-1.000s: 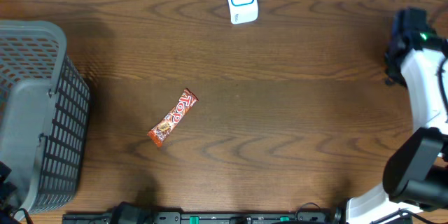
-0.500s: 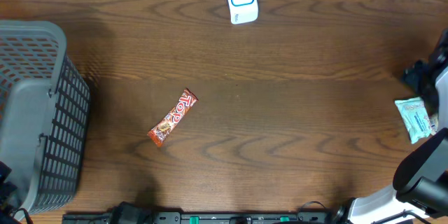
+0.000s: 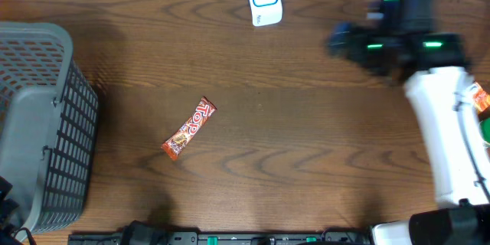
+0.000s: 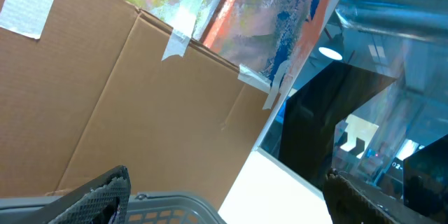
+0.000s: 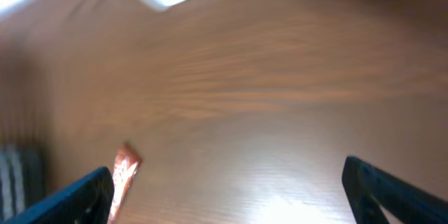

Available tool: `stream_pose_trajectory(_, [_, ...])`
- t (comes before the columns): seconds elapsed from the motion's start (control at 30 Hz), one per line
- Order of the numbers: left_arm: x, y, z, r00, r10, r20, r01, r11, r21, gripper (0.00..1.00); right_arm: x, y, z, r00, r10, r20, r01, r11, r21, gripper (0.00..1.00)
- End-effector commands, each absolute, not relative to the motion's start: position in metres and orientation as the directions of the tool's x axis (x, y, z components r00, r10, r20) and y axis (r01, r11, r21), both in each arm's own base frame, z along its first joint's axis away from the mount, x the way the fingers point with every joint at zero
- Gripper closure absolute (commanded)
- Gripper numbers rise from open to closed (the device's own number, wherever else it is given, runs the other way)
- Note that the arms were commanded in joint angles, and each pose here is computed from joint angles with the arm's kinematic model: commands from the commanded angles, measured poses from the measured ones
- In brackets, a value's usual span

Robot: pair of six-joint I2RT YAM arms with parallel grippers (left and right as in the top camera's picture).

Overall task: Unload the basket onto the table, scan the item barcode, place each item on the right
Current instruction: 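Move the right gripper back toward the table centre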

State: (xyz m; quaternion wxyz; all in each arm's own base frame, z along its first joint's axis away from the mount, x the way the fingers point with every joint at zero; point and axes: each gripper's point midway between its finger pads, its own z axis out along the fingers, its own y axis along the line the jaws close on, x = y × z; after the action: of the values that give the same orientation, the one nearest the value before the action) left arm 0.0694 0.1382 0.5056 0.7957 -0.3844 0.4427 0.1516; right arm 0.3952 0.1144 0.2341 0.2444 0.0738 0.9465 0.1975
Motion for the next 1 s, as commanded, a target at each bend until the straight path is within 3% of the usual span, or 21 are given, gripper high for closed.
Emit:
stream_pose_trajectory(0.0, [0.072, 0.138, 0.504, 0.558, -0.103, -0.823, -0.587, 0.653, -0.479, 0.12, 0.367, 0.209, 0.195, -0.909, -0.081, -0.408, -0.249, 0.892, 0.378, 0.01])
stream_pose_trajectory(0.17, [0.072, 0.138, 0.504, 0.558, -0.102, -0.824, -0.587, 0.653, -0.479, 0.12, 0.348, 0.305, 0.137, -0.897, -0.247, -0.366, -0.388, 0.836, 0.388, 0.01])
stream_pose_trajectory(0.4, [0.072, 0.138, 0.504, 0.558, -0.102, -0.824, -0.587, 0.653, -0.479, 0.12, 0.337, 0.362, 0.073, -0.845, -0.407, -0.348, -0.532, 0.704, 0.469, 0.01])
stream_pose_trajectory(0.67, [0.072, 0.138, 0.504, 0.558, -0.103, -0.824, -0.587, 0.653, -0.479, 0.12, 0.342, 0.383, 0.043, -0.792, -0.466, -0.395, -0.61, 0.583, 0.536, 0.01])
stream_pose_trajectory(0.97, [0.072, 0.138, 0.504, 0.558, -0.102, -0.824, -0.587, 0.653, -0.479, 0.12, 0.327, 0.389, 0.025, -0.729, -0.552, -0.405, -0.681, 0.526, 0.51, 0.01])
